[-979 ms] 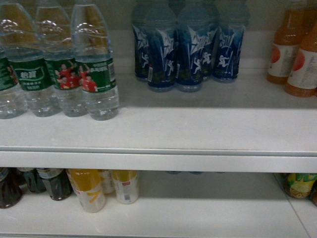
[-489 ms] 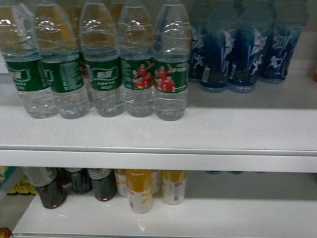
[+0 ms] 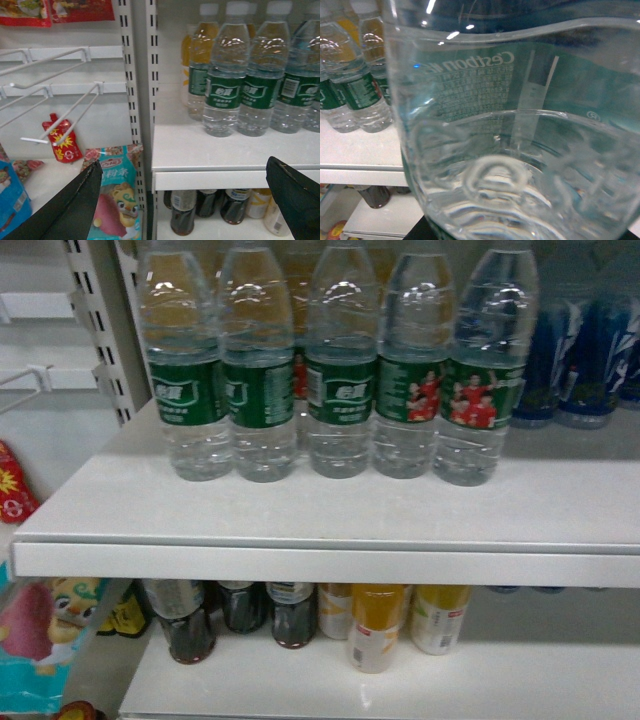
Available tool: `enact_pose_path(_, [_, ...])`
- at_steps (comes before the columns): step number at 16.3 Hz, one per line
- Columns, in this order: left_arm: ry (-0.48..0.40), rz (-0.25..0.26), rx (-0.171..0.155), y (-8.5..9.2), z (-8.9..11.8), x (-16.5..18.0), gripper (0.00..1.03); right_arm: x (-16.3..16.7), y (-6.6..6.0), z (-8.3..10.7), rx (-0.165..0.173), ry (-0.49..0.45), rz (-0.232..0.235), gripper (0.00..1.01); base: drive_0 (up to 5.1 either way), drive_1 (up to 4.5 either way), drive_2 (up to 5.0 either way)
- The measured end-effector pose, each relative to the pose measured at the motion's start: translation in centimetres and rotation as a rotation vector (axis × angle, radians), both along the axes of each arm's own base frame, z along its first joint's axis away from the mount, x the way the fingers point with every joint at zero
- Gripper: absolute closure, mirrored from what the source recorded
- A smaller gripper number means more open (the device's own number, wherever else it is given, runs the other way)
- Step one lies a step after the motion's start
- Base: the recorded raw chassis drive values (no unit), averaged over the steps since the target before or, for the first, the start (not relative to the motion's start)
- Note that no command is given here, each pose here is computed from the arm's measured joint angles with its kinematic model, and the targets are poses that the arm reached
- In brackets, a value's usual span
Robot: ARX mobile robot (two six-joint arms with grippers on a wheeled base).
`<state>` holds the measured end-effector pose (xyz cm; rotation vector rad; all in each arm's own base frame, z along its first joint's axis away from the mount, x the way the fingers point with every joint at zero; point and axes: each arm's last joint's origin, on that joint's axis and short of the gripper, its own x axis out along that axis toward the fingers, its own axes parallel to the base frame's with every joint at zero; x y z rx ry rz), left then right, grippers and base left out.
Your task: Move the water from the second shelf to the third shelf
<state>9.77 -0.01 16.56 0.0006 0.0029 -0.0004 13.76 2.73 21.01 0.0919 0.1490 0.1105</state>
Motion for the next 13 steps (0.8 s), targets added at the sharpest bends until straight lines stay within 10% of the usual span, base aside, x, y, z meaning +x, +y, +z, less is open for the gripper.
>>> enact_pose_path(7, [-0.001,0.0,0.0,0.0,0.01,0.0,0.05,0.0,0.01,-0.01,0.001,0.0,0.003,0.62,-5.0,2.45,2.5])
enact_pose_path(13, [0.0,0.0,0.0,0.0,0.0,0.0,0.05,0.01,0.03,0.01,0.003,-0.002,-0.009,0.62,0.0,0.0,0.0])
